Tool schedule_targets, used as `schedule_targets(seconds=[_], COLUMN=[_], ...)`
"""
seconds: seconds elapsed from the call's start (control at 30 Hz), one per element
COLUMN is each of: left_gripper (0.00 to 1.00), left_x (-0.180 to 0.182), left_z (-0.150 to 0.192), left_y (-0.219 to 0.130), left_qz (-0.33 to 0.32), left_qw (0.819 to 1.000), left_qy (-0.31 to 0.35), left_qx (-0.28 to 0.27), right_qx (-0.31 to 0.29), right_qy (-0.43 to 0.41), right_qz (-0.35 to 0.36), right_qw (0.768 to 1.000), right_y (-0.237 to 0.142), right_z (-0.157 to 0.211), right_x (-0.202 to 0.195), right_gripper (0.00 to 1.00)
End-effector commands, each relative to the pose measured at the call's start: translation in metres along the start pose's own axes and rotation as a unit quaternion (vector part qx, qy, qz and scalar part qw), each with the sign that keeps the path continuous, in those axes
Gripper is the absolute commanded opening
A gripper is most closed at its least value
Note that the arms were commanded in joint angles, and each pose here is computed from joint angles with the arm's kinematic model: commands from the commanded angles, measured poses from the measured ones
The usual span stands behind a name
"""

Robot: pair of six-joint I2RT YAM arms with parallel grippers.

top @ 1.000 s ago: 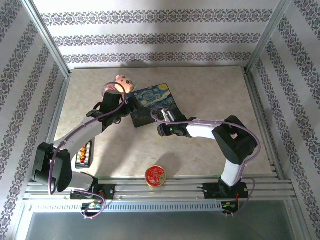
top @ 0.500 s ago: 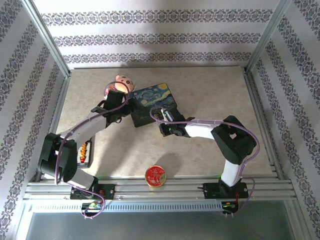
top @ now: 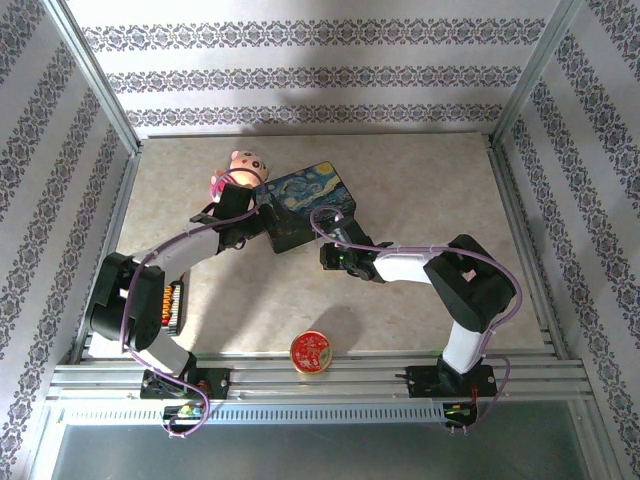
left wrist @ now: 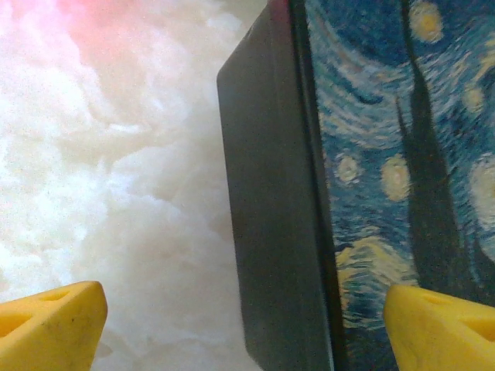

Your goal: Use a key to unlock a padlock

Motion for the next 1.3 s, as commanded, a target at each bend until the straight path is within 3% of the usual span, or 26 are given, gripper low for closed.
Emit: schedule_targets(seconds=[0.0, 0.37, 0.67, 0.97, 1.27], left_gripper=[0.92, 0.92, 0.99, 0.99, 1.0], left_x=[0.0, -0.002, -0.028, -0.025, -0.015], left_z=[0.003, 0.007, -0.006, 0.01, 0.023], left_y=[0.006, 0.006, -0.011, 0.013, 0.014], left_qz=[0.005, 0.014, -0.019, -0.037, -0.053], left_qw=[1.0, 1.0, 0.995, 0.994, 0.993], left_qy=[0.006, 0.008, 0.091, 0.1, 0.101], left_qx=[0.002, 0.003, -0.044, -0.003, 0.009], right_qx=[-0.011, -0.021, -0.037, -0.054, -0.059], right_qy=[0.058, 0.14, 0.162, 0.2, 0.232], right_qz=[-0.003, -0.038, -0.046, -0.068, -0.091], right_qw=[0.998, 0.989, 0.985, 0.976, 0.967], right_y=[0.001, 0.009, 0.003, 0.003, 0.012], right_z=[0.001, 0.005, 0.004, 0.002, 0.003], right_x=[-0.001, -0.002, -0.003, -0.007, -0.013], right_gripper=[0.0, 0.0, 0.0, 0.0, 0.0])
Point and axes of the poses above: each hand's point on the last joint's axis, 136 mm out from that joint toward the fingers, its own y axis out along the fingers, its own x axis along the line the jaws close on, z = x × y, the point moved 9 cm from there along -y, back along the fingers, and after that the axes turned 13 degrees about y, right-handed, at the moved point
